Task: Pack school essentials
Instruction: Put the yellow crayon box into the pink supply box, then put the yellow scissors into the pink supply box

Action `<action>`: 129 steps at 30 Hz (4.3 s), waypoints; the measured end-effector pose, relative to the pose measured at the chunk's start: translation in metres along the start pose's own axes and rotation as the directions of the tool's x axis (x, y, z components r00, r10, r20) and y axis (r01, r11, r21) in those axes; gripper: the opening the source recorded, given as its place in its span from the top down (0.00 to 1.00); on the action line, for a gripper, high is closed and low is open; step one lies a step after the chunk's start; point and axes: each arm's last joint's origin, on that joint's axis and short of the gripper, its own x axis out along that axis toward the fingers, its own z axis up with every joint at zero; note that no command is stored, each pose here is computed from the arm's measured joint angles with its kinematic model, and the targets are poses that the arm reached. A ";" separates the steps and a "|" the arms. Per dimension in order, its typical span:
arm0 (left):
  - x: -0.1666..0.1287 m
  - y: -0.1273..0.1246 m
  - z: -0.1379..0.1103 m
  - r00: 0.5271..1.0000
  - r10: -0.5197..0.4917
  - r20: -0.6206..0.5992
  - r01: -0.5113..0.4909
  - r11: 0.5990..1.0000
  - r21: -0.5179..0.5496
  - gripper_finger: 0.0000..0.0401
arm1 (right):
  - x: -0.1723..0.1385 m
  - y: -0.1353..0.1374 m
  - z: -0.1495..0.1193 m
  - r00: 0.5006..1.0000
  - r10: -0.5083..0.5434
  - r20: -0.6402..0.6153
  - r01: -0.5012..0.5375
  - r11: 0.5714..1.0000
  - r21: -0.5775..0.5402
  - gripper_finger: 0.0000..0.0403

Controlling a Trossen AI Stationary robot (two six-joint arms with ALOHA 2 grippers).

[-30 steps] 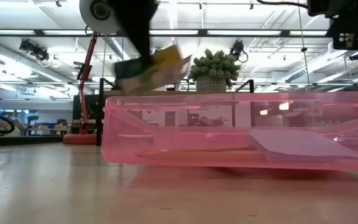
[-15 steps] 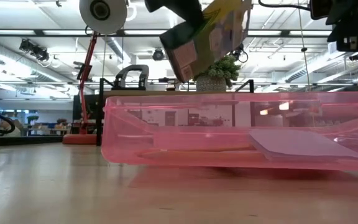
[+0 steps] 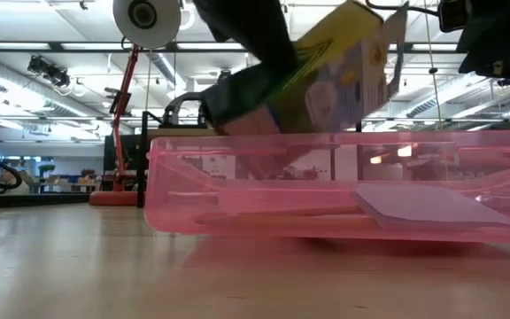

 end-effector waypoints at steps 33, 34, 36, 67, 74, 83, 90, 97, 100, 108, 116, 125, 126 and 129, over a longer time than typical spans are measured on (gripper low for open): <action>0.010 0.024 0.021 0.990 -0.138 -0.011 0.138 0.990 0.017 0.60 | 0.001 0.020 -0.015 0.994 0.105 -0.018 -0.104 0.993 0.062 0.64; 0.005 0.026 0.027 0.990 -0.140 0.010 0.140 0.990 0.019 0.59 | 0.001 0.020 -0.016 0.994 0.108 -0.021 -0.107 0.993 0.059 0.64; -0.004 0.033 0.040 0.988 -0.140 0.059 0.140 0.990 0.009 0.58 | 0.000 0.022 -0.019 0.993 0.115 -0.025 -0.113 0.992 0.053 0.64; -0.079 0.085 0.110 0.917 -0.096 0.386 0.318 0.761 -0.566 0.56 | 0.009 0.040 -0.061 0.992 0.050 0.115 -0.044 0.997 -0.056 0.64; -0.111 0.101 0.077 0.991 0.035 0.126 0.051 0.781 -0.622 0.56 | 0.011 0.042 -0.068 0.988 0.039 0.147 -0.032 0.998 -0.050 0.64; -0.145 0.088 0.060 0.993 0.077 0.085 -0.010 0.793 -0.610 0.62 | 0.009 0.042 -0.070 0.980 0.046 0.196 -0.032 0.997 -0.073 0.64; -0.151 0.056 0.043 0.998 0.058 0.003 -0.045 0.804 -0.593 0.67 | 0.008 0.042 -0.068 0.963 0.037 0.268 -0.018 0.997 -0.076 0.64; -0.162 0.034 0.012 0.969 0.202 -0.141 -0.247 0.816 -0.523 0.66 | 0.008 0.041 -0.068 0.961 0.029 0.275 -0.006 0.996 -0.084 0.64; -0.163 0.025 0.007 0.964 0.229 -0.131 -0.264 0.817 -0.512 0.65 | 0.008 0.040 -0.068 0.957 0.025 0.289 -0.001 0.996 -0.084 0.64; -0.119 -0.004 -0.033 0.931 0.234 -0.279 -0.342 0.824 -0.451 0.67 | 0.008 0.040 -0.067 0.945 0.023 0.327 -0.005 0.998 -0.056 0.64; -0.088 -0.014 -0.076 0.988 0.011 -0.156 -0.110 0.757 -0.644 0.65 | 0.008 0.040 -0.067 0.945 0.023 0.326 -0.009 0.999 -0.045 0.64; -0.107 0.025 -0.126 0.980 0.012 -0.198 -0.165 0.603 -0.780 0.56 | 0.008 0.040 -0.067 0.946 0.022 0.324 -0.012 0.999 -0.034 0.64; -0.109 0.029 -0.131 0.979 0.020 -0.201 -0.175 0.585 -0.792 0.55 | 0.008 0.040 -0.067 0.946 0.022 0.324 -0.014 1.000 -0.027 0.64; -0.114 0.041 -0.149 0.979 0.024 -0.204 -0.188 0.505 -0.843 0.53 | 0.008 0.040 -0.067 0.946 0.022 0.323 -0.020 1.000 -0.011 0.64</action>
